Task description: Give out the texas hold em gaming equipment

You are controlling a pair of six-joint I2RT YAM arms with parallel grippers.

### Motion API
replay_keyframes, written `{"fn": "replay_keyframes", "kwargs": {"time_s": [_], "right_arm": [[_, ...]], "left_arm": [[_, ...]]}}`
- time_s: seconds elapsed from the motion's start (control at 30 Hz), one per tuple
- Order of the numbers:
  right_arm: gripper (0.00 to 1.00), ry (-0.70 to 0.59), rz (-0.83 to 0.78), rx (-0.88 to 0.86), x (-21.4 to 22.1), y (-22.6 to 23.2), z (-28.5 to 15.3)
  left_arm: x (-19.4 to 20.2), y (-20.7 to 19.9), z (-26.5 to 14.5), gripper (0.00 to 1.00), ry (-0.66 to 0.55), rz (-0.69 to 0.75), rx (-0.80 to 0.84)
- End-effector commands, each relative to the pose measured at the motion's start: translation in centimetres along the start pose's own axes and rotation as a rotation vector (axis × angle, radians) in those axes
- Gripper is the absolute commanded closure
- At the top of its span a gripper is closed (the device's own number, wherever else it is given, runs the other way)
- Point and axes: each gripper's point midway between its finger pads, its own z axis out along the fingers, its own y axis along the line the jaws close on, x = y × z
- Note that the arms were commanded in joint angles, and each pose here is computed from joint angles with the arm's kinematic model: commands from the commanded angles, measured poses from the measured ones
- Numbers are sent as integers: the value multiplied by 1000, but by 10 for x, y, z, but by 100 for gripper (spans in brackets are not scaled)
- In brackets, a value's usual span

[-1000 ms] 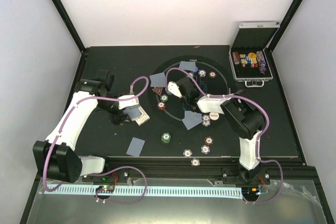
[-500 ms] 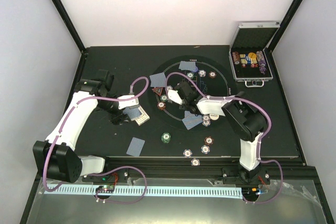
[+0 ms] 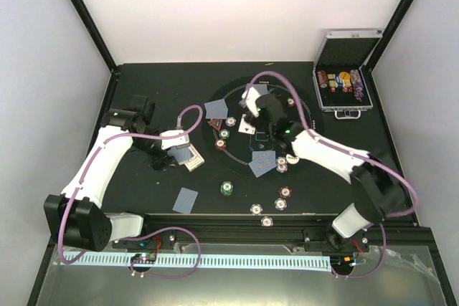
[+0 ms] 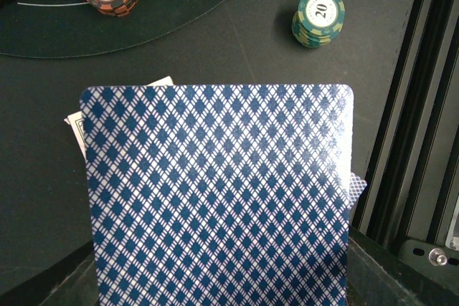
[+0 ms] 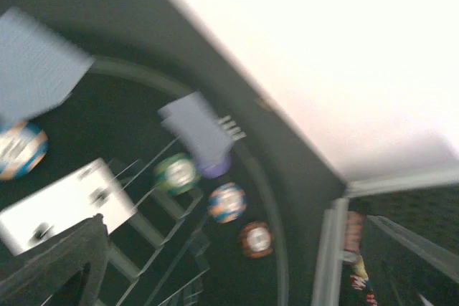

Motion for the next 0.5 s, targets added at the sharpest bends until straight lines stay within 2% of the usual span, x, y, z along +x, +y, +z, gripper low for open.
{"fn": "replay_keyframes", "kwargs": {"time_s": [0.0, 0.07, 0.17, 0.3, 0.47], "right_arm": [[0, -153, 568, 341, -21, -121, -58], [0, -169, 737, 282, -19, -140, -67], [0, -210, 959, -14, -21, -137, -64], [0, -233, 1092, -370, -36, -94, -67], [0, -161, 1249, -618, -35, -38, -71]], "left_arm": [[-7, -2, -10, 98, -28, 14, -17], [-7, -2, -11, 98, -29, 15, -22], [-8, -2, -11, 99, -35, 14, -20], [-9, -2, -11, 99, -37, 13, -17], [-9, -1, -12, 98, -40, 15, -20]]}}
